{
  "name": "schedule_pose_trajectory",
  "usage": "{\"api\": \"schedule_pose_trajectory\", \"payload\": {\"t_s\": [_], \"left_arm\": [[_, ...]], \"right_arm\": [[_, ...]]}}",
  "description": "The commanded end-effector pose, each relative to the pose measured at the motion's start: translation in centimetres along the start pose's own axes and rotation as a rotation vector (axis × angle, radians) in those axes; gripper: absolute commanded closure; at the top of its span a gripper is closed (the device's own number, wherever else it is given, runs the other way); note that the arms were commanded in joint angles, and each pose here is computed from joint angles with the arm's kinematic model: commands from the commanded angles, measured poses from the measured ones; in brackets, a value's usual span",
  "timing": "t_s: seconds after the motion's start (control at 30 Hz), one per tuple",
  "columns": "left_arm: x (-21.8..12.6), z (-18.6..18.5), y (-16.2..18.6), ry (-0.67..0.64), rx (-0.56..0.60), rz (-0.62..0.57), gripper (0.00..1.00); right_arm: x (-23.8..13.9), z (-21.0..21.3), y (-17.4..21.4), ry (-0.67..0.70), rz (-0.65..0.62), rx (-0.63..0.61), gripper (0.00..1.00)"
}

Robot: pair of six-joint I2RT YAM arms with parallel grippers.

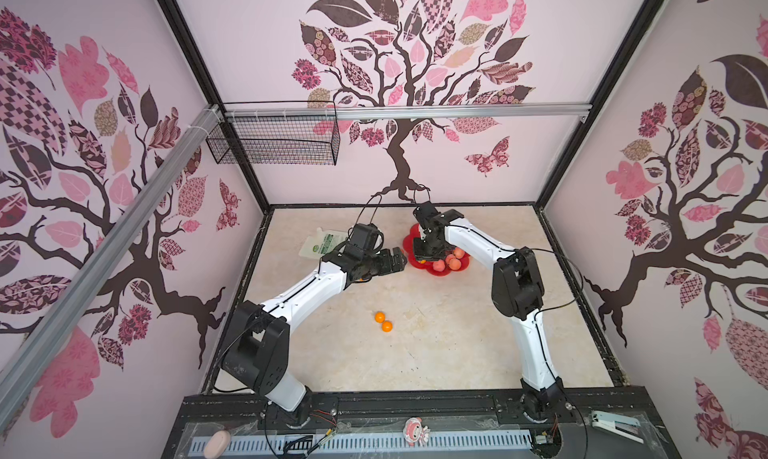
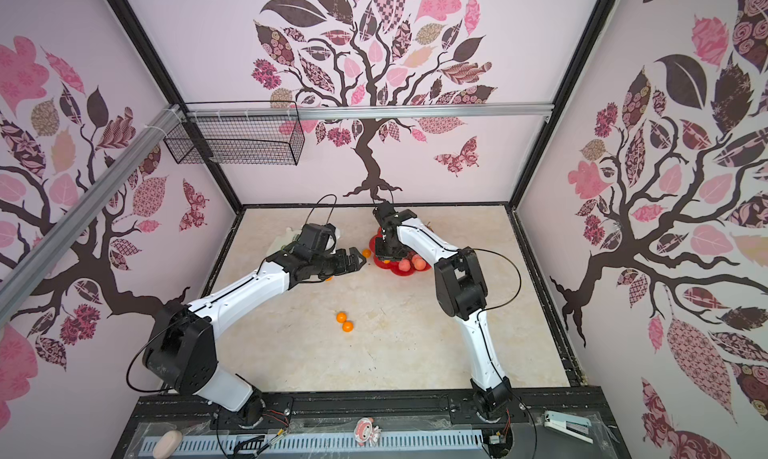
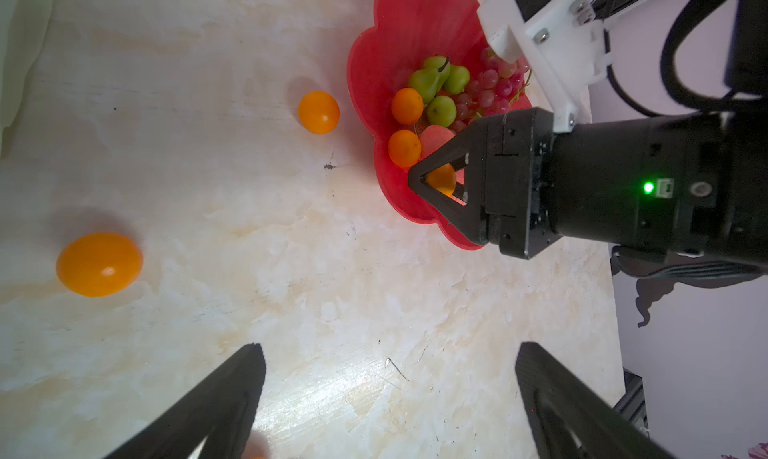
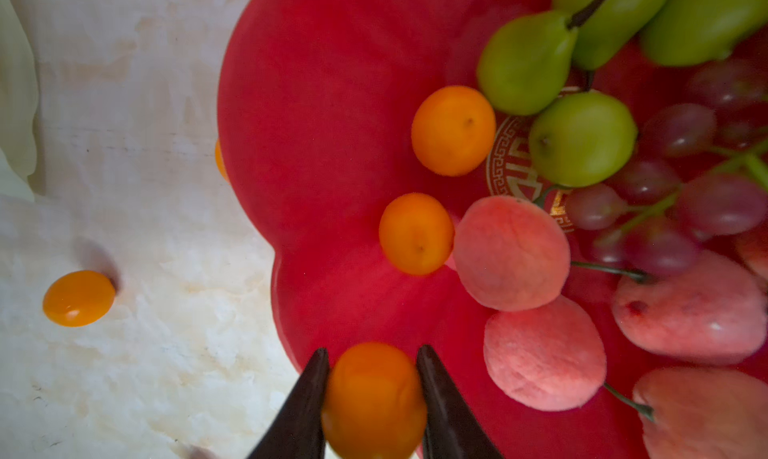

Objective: Place and organize the fake fruits in the fruit bowl
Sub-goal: 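Lower the kumquat into the bowl and open the right gripper, then move the right gripper back to the kumquats while the left arm withdraws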

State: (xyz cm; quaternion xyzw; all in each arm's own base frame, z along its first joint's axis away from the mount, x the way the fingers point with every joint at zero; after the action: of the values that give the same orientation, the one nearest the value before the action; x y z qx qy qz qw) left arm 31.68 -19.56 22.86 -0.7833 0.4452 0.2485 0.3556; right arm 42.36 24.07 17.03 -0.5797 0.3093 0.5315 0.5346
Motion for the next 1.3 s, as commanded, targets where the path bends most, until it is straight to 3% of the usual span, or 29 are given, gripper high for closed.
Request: {"api": "schedule_pose_trajectory", "payload": {"t_s": [0.0,0.4,0.73,1.07,1.27], "left_arm": [[-0.2,-1.2,-0.8,0.022,0.018,-0.023,0.02],[0.0,-1.0,-0.5,-0.001,0.044,0.011,0.02],[-2.9,-1.1,0.7,-0.019,0.072,-0.024,0.02],[-6.9,2.0,4.2,-0.064,0.058,-0.093,0.02],[-9.1,5.1,6.9,-0.151,-0.059,-0.09,0.02]], "right_arm": [[0.9,-0.7,0.0,0.034,0.039,-0.002,0.63],[1.2,-0.8,-0.5,0.054,0.048,-0.014,0.53],[-4.7,-0.3,-1.1,0.037,-0.051,-0.017,0.51],[-9.1,4.4,4.0,-0.057,-0.187,-0.093,0.51],[-7.7,6.8,9.3,-0.125,-0.146,-0.104,0.51]]}}
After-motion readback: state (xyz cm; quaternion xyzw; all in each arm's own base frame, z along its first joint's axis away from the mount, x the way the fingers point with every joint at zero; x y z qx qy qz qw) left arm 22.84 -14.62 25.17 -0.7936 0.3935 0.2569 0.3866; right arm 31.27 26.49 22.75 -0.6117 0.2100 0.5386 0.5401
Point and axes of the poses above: each gripper's point midway between its finger pads, its own x axis out along the fingers, its own z axis along the line the jaws close on, y = z × x, the point moved 10 cm from there along -x, back along the fingers, and after that the axes turned 13 degrees about -x, right-handed, at the moved point
